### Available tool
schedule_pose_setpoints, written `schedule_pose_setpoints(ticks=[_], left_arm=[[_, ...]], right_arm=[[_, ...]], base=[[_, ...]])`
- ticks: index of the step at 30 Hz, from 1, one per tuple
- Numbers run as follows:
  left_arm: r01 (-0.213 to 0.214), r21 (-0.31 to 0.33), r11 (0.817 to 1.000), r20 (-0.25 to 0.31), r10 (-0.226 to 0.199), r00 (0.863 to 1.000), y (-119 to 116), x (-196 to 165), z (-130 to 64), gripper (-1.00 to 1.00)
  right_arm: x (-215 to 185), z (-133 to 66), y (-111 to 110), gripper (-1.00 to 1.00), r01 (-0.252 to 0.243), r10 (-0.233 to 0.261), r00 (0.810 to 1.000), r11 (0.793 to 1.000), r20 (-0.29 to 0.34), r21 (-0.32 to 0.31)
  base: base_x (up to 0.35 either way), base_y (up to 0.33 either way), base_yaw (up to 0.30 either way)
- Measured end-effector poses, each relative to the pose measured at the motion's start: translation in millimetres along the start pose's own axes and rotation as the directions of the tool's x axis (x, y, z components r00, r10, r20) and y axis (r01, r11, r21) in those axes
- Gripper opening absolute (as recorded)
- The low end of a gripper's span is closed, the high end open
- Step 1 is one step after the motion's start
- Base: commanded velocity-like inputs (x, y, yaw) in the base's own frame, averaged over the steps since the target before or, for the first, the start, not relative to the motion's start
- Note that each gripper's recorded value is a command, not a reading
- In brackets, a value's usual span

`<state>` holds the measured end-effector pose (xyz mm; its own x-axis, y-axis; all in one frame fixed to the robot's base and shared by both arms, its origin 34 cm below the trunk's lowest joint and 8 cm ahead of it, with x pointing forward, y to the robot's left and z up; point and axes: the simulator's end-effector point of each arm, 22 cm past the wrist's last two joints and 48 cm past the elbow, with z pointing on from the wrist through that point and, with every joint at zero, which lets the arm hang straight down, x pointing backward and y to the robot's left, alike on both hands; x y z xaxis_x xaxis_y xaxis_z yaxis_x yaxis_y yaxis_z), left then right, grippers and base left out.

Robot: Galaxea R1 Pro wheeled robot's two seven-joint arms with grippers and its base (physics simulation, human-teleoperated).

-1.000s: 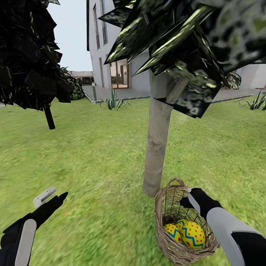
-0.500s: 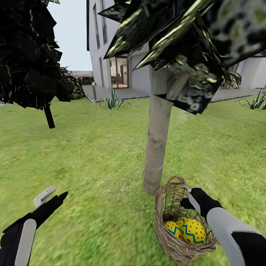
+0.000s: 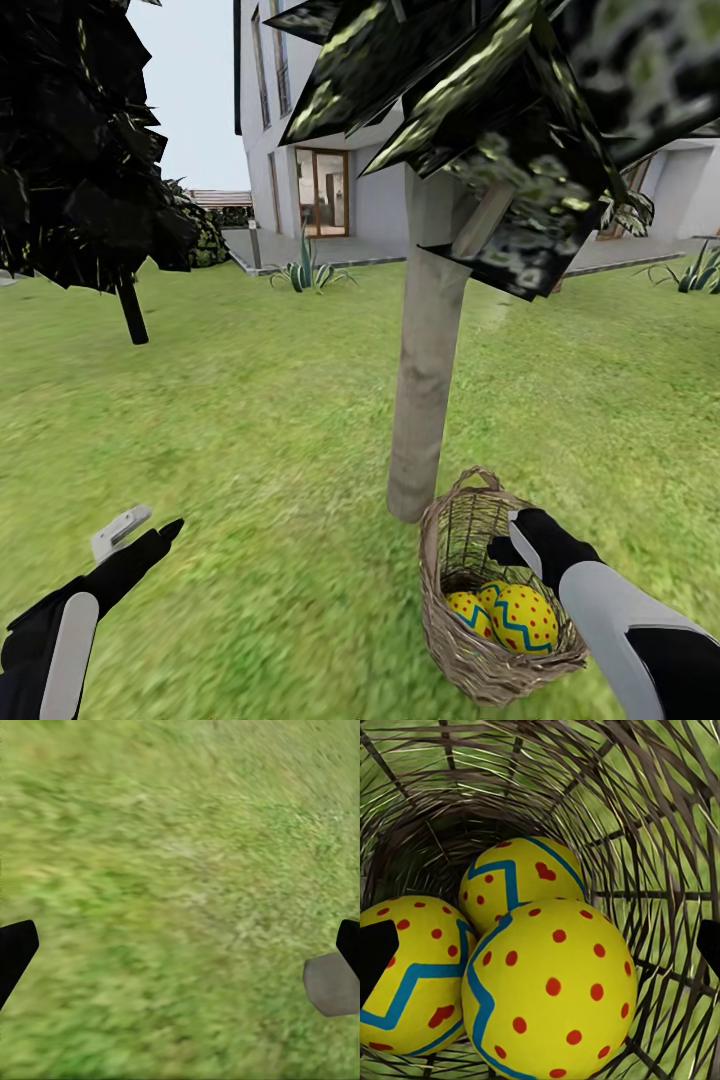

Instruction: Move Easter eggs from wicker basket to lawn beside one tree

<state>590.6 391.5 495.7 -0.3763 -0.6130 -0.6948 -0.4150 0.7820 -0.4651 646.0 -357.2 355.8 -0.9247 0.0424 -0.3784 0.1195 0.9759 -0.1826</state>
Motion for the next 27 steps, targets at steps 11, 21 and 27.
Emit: schedule_pose_setpoints(ticks=[11, 21, 27], left_arm=[[0.000, -0.001, 1.000, 0.000, 0.000, 1.000, 0.2, 0.0, 0.0, 1.00], [0.001, 0.001, 1.000, -0.001, -0.001, 1.000, -0.5, 0.6, 0.0, 1.00], [0.001, 0.001, 1.000, -0.002, -0.001, 1.000, -0.6, 0.8, 0.0, 1.00]], right_arm=[[3.8, -1.4, 0.1, 1.00, -0.001, 0.000, 1.000, 1.000, -0.026, -0.003], [6.3, -0.5, 0.2, 1.00, -0.008, 0.007, 0.999, 1.000, -0.032, -0.008], [7.3, -0.1, -0.7, 1.00, -0.007, 0.007, 0.999, 1.000, -0.034, -0.006]], base=[[0.000, 0.000, 0.000], [0.000, 0.000, 0.000], [0.000, 0.000, 0.000]])
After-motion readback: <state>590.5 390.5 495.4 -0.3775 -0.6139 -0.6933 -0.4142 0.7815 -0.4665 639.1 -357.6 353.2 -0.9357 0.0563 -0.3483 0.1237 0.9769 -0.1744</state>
